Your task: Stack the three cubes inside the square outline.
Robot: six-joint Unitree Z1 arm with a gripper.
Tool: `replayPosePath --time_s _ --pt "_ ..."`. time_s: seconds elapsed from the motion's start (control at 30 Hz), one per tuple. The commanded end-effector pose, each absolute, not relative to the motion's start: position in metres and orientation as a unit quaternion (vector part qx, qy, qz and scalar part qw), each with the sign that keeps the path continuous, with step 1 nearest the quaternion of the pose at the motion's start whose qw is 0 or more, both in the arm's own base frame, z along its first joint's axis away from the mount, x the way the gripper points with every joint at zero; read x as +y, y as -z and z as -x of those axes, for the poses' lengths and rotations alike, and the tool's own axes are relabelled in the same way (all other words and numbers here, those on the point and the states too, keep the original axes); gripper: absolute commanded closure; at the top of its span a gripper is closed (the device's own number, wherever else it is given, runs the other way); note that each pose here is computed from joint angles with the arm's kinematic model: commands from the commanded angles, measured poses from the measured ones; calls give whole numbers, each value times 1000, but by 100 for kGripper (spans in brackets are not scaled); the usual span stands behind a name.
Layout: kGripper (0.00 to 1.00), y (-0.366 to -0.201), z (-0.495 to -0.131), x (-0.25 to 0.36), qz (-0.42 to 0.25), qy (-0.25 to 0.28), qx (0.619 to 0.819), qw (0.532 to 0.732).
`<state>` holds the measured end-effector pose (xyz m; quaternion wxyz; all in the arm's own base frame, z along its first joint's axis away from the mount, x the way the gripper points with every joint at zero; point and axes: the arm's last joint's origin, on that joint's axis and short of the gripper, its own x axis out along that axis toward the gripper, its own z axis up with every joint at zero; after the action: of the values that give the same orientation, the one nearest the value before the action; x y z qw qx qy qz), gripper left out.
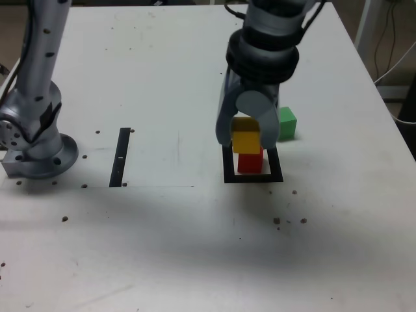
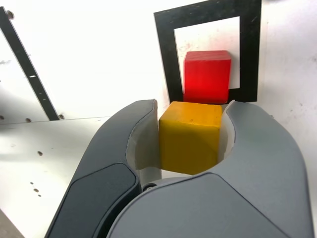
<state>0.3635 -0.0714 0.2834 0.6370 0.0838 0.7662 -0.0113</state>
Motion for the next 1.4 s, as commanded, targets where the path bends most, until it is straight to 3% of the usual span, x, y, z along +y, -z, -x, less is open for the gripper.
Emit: replayPosePath --time_s 0.0,0.57,0.67,0.8,0.9,1.13,1.37 --pt "64 -280 -368 -70 -80 8 767 637" --pt "63 -265 -375 -54 -64 -8 774 630" --pt "53 -263 -376 -54 -64 -6 774 630" --pt "27 -259 -377 -54 -63 0 772 632" --pt "13 -255 -376 -55 -61 3 772 633" --pt "9 -249 -372 -52 -55 6 777 626" --pt "6 -254 -369 -49 -57 5 774 630"
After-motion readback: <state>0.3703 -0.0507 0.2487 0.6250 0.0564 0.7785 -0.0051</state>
